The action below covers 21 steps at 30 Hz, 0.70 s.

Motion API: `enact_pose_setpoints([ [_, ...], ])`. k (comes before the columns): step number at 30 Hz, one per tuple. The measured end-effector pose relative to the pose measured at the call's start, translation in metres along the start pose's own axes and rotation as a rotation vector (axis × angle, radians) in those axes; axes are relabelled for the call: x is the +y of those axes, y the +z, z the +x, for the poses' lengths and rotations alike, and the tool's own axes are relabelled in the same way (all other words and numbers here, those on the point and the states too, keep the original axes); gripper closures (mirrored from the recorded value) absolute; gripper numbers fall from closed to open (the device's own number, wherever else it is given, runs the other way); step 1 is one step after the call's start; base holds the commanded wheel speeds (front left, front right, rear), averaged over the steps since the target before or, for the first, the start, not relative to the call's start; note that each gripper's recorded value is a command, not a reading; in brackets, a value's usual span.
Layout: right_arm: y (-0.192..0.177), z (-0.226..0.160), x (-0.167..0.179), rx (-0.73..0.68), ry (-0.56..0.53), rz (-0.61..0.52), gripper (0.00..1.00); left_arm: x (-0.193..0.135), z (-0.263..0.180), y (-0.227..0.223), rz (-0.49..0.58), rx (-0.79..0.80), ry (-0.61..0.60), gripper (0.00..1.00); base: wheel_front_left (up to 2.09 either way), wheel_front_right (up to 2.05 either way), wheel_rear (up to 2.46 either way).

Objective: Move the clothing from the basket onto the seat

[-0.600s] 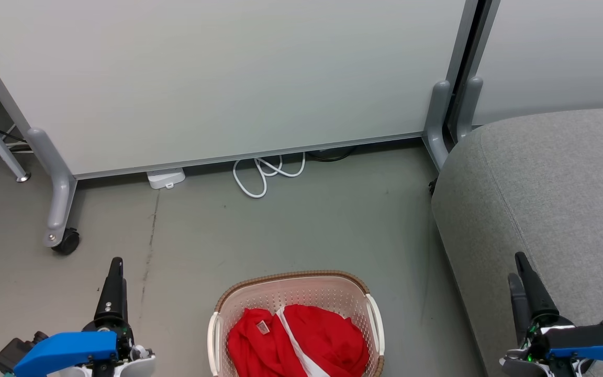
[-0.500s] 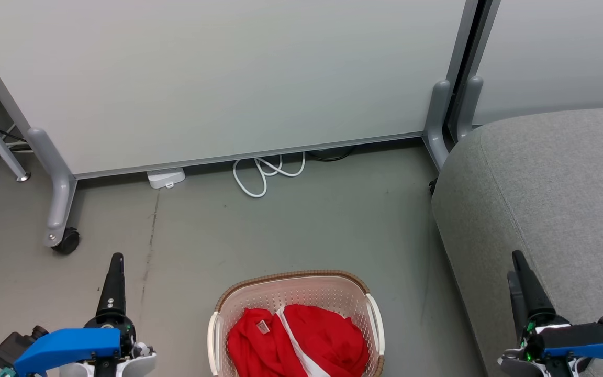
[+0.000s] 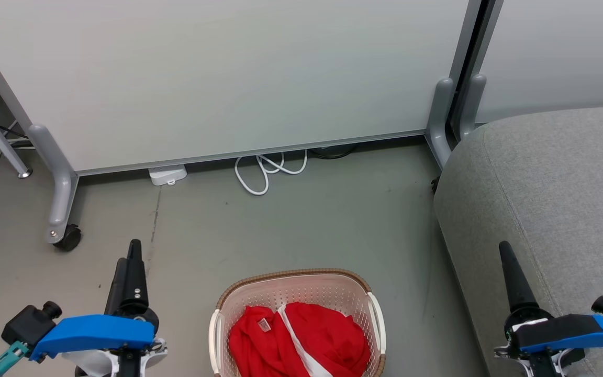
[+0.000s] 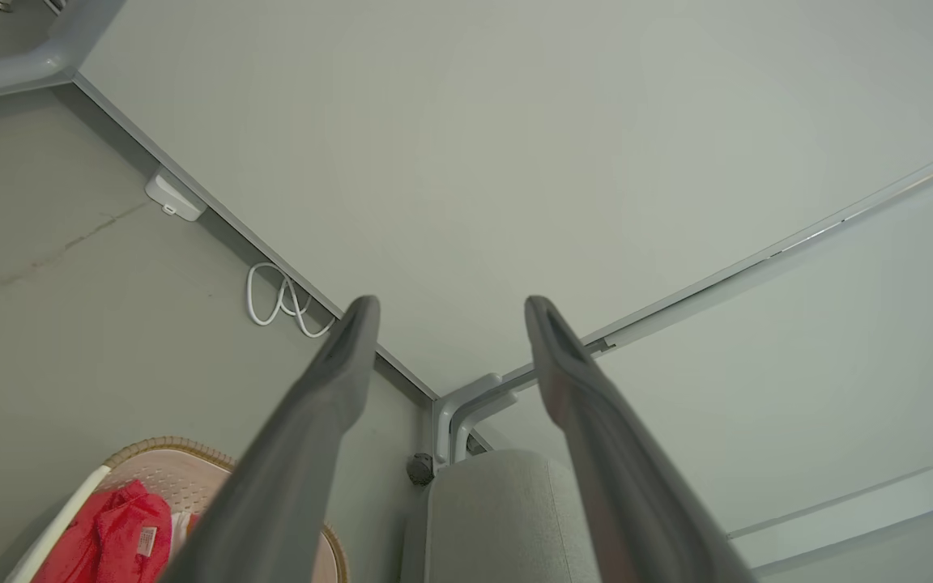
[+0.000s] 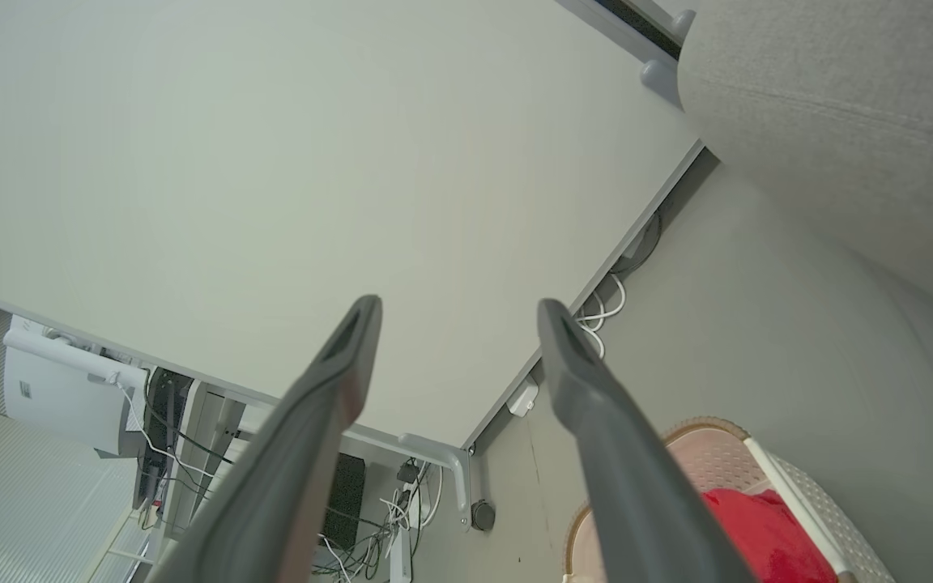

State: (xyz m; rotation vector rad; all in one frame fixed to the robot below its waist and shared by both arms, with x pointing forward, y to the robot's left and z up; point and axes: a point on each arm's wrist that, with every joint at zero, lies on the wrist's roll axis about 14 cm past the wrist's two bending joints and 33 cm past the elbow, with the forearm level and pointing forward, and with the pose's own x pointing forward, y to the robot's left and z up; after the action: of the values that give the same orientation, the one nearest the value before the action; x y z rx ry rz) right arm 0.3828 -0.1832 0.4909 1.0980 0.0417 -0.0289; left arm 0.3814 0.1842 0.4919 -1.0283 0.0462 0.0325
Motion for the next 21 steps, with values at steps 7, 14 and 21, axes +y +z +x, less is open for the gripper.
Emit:
enact_pose_setpoints([
  [7,-0.003,0.001,0.004,0.005,0.017,-0.139,0.0,-0.004,0.001,-0.006,0.157,0.015,-0.01,0.0,0.0,0.0,0.0],
  [14,-0.01,0.002,0.006,0.021,0.03,-0.259,0.0,-0.007,0.002,-0.01,0.292,0.024,-0.023,0.0,0.0,0.0,0.0],
  [21,-0.014,0.003,0.011,0.023,0.051,-0.358,0.0,-0.01,0.001,-0.012,0.395,0.023,-0.037,0.0,0.0,0.0,0.0],
])
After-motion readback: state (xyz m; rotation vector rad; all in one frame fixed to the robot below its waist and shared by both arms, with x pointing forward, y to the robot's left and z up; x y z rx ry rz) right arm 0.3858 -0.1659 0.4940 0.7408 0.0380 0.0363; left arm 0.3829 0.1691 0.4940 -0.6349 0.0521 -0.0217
